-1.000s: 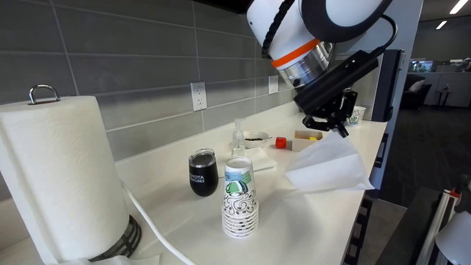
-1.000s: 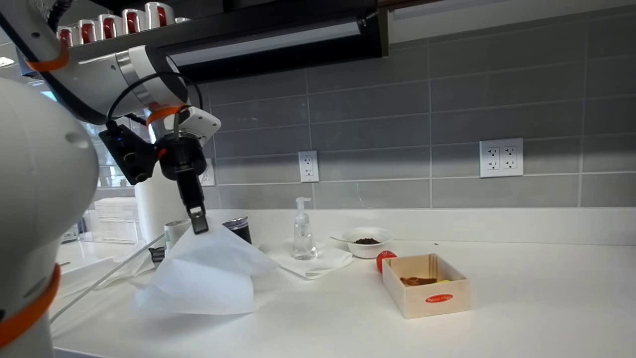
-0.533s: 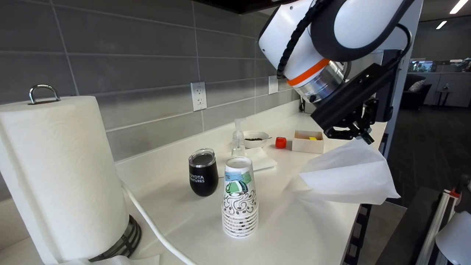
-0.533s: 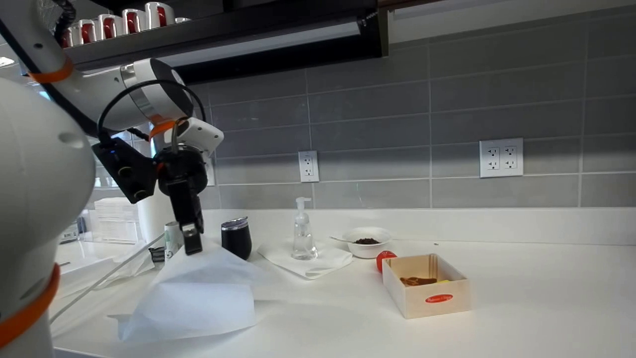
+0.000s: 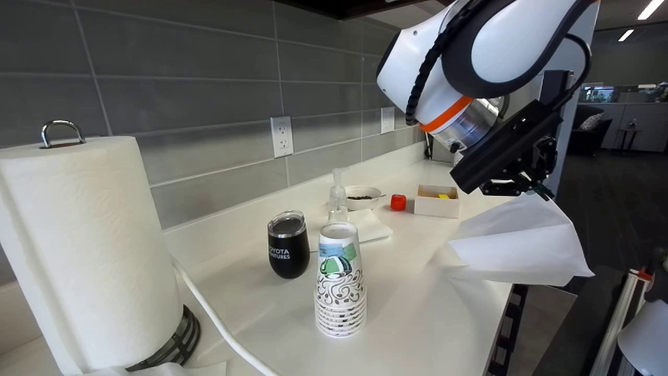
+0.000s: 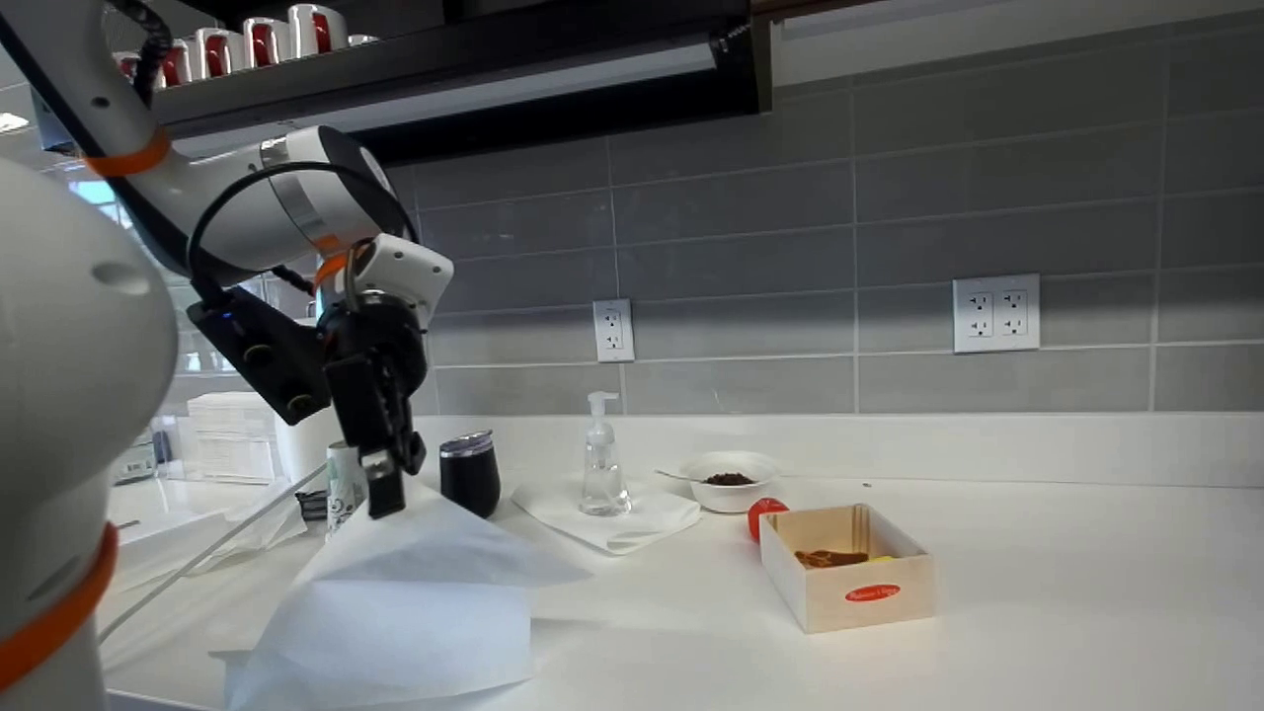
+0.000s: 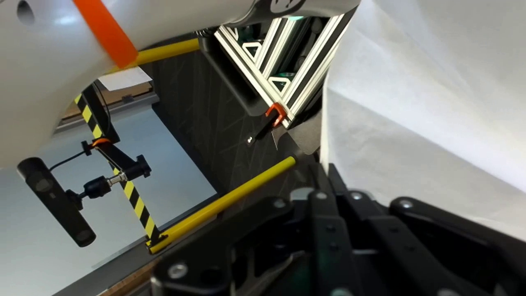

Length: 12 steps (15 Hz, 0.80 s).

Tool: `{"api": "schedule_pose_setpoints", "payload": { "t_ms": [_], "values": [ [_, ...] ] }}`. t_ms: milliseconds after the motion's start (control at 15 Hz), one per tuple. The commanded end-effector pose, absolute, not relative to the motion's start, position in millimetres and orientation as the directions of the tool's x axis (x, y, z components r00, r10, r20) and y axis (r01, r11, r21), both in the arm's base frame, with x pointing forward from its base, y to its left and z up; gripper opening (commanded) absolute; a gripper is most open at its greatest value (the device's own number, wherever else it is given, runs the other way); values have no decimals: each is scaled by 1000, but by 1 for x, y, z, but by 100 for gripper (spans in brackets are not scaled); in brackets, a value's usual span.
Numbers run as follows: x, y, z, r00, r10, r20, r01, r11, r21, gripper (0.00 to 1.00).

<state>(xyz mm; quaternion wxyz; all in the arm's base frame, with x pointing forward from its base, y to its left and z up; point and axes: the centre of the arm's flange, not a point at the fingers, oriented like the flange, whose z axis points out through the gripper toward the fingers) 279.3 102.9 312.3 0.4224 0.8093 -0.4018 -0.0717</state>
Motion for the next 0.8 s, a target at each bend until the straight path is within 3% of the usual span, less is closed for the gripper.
{"api": "schedule_pose_setpoints", "payload": {
  "t_ms": [0, 400, 733],
  "values": [
    [283, 94, 315, 633, -721, 284, -625, -259, 737, 0],
    [307, 103, 340, 615, -601, 510, -761, -284, 583, 0],
    [328, 131, 342, 629, -674, 388, -774, -494, 396, 0]
  ]
}}
